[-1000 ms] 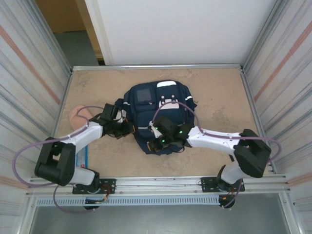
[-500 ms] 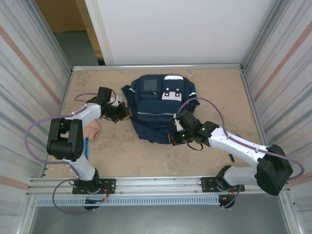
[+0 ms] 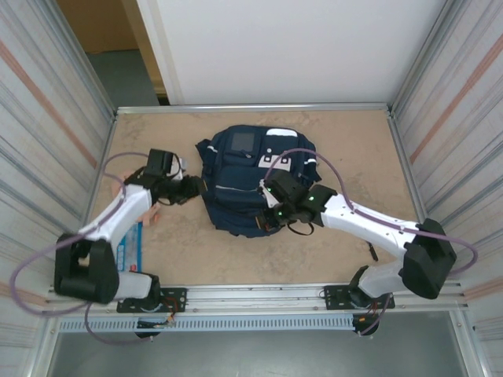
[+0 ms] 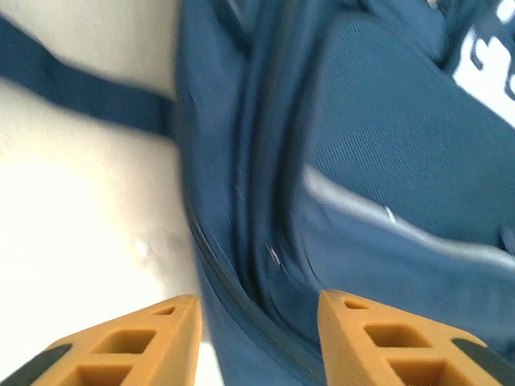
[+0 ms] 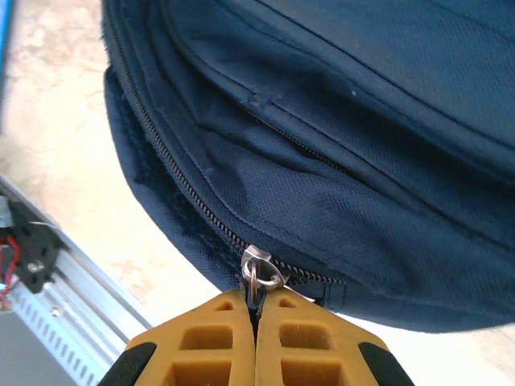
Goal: Pack books, pencil case, and school supplies into a backpack
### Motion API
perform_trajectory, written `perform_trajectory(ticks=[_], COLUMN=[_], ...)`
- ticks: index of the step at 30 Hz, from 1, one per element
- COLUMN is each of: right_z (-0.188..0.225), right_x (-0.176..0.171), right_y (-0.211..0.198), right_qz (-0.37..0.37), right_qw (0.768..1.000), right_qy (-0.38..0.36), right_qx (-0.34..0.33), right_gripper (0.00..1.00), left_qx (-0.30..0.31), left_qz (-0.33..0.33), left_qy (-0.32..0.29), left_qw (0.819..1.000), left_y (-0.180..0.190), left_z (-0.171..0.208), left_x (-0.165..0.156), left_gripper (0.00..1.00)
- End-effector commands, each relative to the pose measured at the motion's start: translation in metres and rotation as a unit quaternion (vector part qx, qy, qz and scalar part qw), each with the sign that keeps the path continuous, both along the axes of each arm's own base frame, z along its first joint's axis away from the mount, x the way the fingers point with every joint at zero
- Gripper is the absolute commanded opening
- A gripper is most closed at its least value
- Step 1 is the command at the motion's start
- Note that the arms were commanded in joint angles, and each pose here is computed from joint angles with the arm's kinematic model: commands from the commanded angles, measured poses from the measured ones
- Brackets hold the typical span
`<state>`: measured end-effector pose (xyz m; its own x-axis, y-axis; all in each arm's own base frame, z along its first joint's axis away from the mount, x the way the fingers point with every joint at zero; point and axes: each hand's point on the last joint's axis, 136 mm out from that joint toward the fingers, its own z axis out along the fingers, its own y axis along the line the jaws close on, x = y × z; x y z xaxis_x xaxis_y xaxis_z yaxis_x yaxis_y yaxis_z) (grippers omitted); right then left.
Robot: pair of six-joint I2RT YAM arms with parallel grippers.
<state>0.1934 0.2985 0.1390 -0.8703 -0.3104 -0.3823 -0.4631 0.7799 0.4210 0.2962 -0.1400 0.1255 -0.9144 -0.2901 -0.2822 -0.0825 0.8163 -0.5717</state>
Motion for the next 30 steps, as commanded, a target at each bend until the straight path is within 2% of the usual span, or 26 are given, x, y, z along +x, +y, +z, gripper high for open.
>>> perform_trajectory(ticks=[1, 6, 10, 15, 17, 19, 21, 27, 30], right_z=[0.021, 0.018, 0.010, 0.000, -0.006, -0.016, -0.025, -0.054, -0.060], right_x=[0.000, -0.014, -0.028, -0.036, -0.034, -0.031, -0.027, -0.014, -0.008], right_y=[0.037, 0.075, 0.097, 0.105, 0.097, 0.080, 0.061, -0.019, -0.047], right_qz=[0.045, 0.082, 0.112, 0.118, 0.111, 0.098, 0.087, 0.040, 0.007], right_qw=[0.998, 0.993, 0.990, 0.989, 0.991, 0.994, 0.996, 0.991, 0.990], right_qy=[-0.008, 0.002, 0.011, 0.032, 0.030, 0.031, 0.035, 0.014, 0.015], right_qx=[0.053, 0.081, 0.081, 0.085, 0.063, 0.032, 0.009, -0.125, -0.143], right_gripper=[0.00, 0.00, 0.00, 0.00, 0.00, 0.00, 0.00, 0.00, 0.00], left_qx=[0.001, -0.060, -0.045, -0.022, -0.015, 0.001, 0.020, 0.004, 0.010], left_qz=[0.017, 0.077, 0.092, 0.096, 0.094, 0.086, 0.079, 0.065, 0.066], left_qy=[0.006, 0.000, -0.007, 0.006, -0.001, -0.004, -0.002, -0.004, -0.007], left_qw=[1.000, 0.995, 0.995, 0.995, 0.995, 0.996, 0.997, 0.998, 0.998], left_y=[-0.009, -0.014, -0.012, -0.011, -0.010, -0.008, -0.005, 0.003, 0.012], left_z=[-0.001, -0.007, -0.013, -0.029, -0.035, -0.037, -0.037, -0.022, -0.018], left_x=[-0.037, -0.049, -0.045, -0.039, -0.035, -0.031, -0.028, -0.008, 0.009], left_gripper=[0.46, 0.51, 0.52, 0.50, 0.34, 0.10, 0.00, 0.00, 0.00])
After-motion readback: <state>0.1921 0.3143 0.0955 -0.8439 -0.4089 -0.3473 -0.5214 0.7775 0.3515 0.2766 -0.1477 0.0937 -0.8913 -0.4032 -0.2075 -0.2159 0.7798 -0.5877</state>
